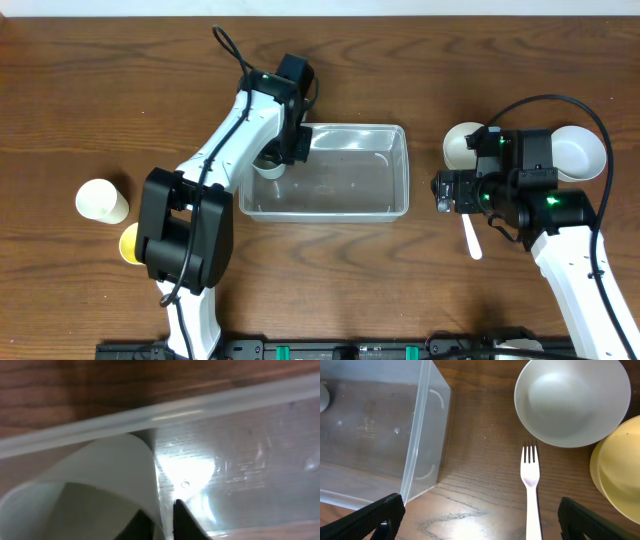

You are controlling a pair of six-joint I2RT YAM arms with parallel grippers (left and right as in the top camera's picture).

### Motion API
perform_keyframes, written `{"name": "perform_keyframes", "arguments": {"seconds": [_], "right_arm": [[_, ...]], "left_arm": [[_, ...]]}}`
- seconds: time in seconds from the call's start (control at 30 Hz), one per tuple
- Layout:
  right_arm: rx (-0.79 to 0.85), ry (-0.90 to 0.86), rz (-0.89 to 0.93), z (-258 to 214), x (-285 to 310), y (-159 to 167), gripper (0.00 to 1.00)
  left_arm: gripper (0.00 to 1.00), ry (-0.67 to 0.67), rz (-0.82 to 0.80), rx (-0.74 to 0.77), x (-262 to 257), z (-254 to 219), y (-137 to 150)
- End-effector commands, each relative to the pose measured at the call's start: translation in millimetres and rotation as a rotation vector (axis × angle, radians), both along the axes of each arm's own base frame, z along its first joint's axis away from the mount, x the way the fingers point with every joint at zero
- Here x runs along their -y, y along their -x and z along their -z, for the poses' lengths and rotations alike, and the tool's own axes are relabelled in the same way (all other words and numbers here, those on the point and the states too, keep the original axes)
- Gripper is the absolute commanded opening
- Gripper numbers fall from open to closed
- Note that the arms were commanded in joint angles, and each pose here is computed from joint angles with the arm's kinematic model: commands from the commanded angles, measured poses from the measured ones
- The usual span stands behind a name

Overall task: Pack container
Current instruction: 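Carry the white cup with the left gripper into the container's back-left corner, then return the left gripper and grasp the front white cup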

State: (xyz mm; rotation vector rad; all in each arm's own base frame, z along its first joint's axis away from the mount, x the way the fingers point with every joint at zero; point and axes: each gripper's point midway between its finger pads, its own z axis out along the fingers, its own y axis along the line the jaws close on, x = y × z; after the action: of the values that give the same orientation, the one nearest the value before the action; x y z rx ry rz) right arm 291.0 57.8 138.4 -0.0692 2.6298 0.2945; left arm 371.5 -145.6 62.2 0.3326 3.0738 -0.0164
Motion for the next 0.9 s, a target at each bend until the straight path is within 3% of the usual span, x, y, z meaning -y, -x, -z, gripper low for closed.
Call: {"name": "perform_keyframes", "arguments": {"seconds": [0.0, 0.13, 0.27, 0.5, 0.63, 0.87], "right_arm": [[0.015, -0.012, 0.000, -6.5, -2.7, -3.5, 0.99], [0.014, -0.012, 0.000, -6.5, -2.6, -3.4, 0.99], [0.015, -0.012, 0.000, -6.4, -2.6, -3.5, 0.99], [0.017, -0.003, -0.004, -6.2, -1.7, -3.8, 0.99], [0.016, 0.008, 0.003, -5.6, 0.6, -3.7, 0.99], [0.014, 0.008, 0.003, -5.4, 0.5, -3.4, 0.99]], "left_arm": [[0.30, -0.012, 0.002, -0.009, -3.3, 3.1, 1.1], [0.43, -0.010, 0.002, -0.002, -3.1, 0.5, 0.3], [0.50, -0.004, 0.001, 0.036, -3.7, -21.6, -2.1], [0.63, -0.043, -0.026, 0.278, -28.9, -123.9, 0.6], [0.75, -0.101, -0.216, 0.399, -78.8, -178.7, 22.6], [0.79, -0.122, -0.644, 0.412, -187.2, -203.6, 59.8]]}}
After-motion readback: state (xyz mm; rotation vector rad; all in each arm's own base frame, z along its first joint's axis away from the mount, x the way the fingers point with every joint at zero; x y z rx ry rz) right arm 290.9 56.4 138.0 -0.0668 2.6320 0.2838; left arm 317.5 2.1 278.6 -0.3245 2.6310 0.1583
